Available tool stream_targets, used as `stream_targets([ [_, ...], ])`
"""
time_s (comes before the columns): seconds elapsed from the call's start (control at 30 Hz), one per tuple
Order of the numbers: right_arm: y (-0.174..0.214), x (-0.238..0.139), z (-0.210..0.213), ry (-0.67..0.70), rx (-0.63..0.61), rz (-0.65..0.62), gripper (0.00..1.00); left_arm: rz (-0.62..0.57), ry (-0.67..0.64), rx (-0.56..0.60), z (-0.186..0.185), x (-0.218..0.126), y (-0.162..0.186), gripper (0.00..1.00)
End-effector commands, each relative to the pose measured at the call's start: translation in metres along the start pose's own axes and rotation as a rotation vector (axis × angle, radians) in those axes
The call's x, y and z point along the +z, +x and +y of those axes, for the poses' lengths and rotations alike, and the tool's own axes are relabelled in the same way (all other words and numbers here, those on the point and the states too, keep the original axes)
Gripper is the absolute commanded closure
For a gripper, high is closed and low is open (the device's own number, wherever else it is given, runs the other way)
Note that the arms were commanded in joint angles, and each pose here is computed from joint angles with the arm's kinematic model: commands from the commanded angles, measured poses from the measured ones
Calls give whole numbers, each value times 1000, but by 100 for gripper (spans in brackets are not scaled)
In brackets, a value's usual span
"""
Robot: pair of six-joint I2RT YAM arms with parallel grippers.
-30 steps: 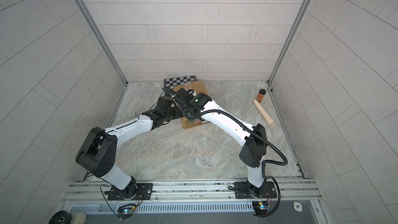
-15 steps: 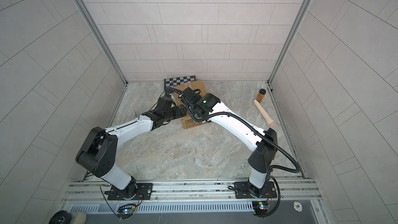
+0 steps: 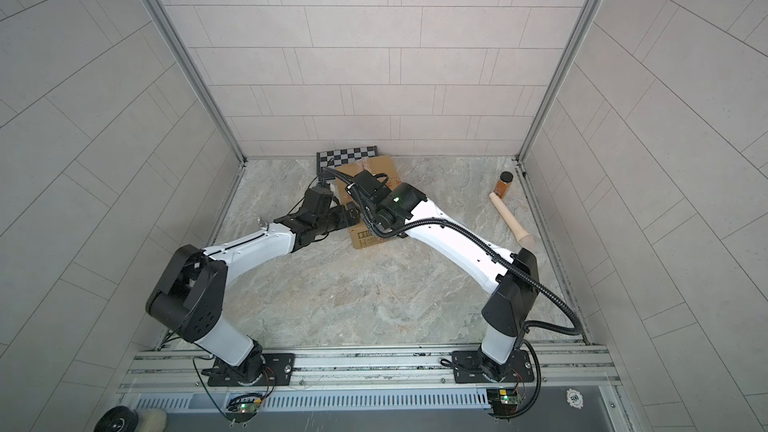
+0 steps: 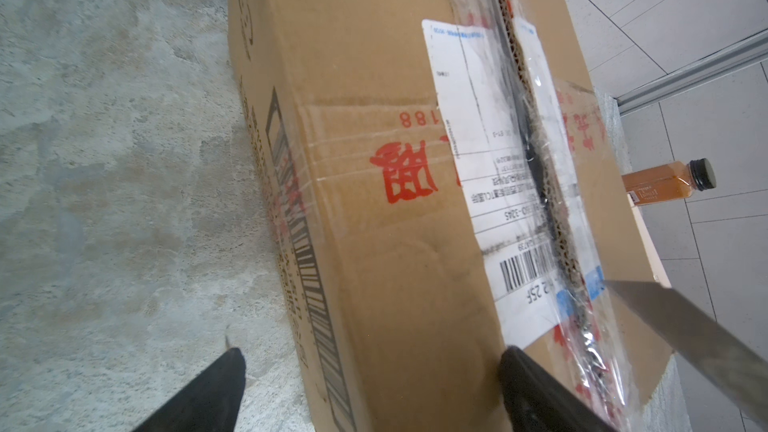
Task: Unpack the express box
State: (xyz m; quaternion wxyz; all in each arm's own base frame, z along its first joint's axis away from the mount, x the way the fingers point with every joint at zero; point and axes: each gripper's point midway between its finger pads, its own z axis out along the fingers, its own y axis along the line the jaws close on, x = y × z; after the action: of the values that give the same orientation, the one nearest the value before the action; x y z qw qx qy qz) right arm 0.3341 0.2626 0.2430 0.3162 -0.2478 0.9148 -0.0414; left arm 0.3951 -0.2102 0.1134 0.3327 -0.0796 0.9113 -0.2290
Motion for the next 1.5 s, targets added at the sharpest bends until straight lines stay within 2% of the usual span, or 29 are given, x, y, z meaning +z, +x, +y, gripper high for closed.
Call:
stream_targets([
  [0.0,4,9,-5,47,-15,18,100,228,-209,20,62,11,72,2],
  [0.63,23,46,2,92,-67,117,100,237,-198,17,61,12,75,3],
  [0.83,27,56,14,15,-67,160,100,182,-83,-23,42,1,55,2],
  [0.97,36,50,24,-76,-84,211,100,83,18,-50,26,-25,19,0],
  [1.13,58,37,36,-178,-89,297,100,21,43,-28,18,-54,-8,0],
  [1.3,75,17,42,-254,-86,328,100,13,39,-16,18,-66,-13,0],
  [1.47,99,0,44,-259,-98,359,100,32,18,-16,25,-70,-3,0],
])
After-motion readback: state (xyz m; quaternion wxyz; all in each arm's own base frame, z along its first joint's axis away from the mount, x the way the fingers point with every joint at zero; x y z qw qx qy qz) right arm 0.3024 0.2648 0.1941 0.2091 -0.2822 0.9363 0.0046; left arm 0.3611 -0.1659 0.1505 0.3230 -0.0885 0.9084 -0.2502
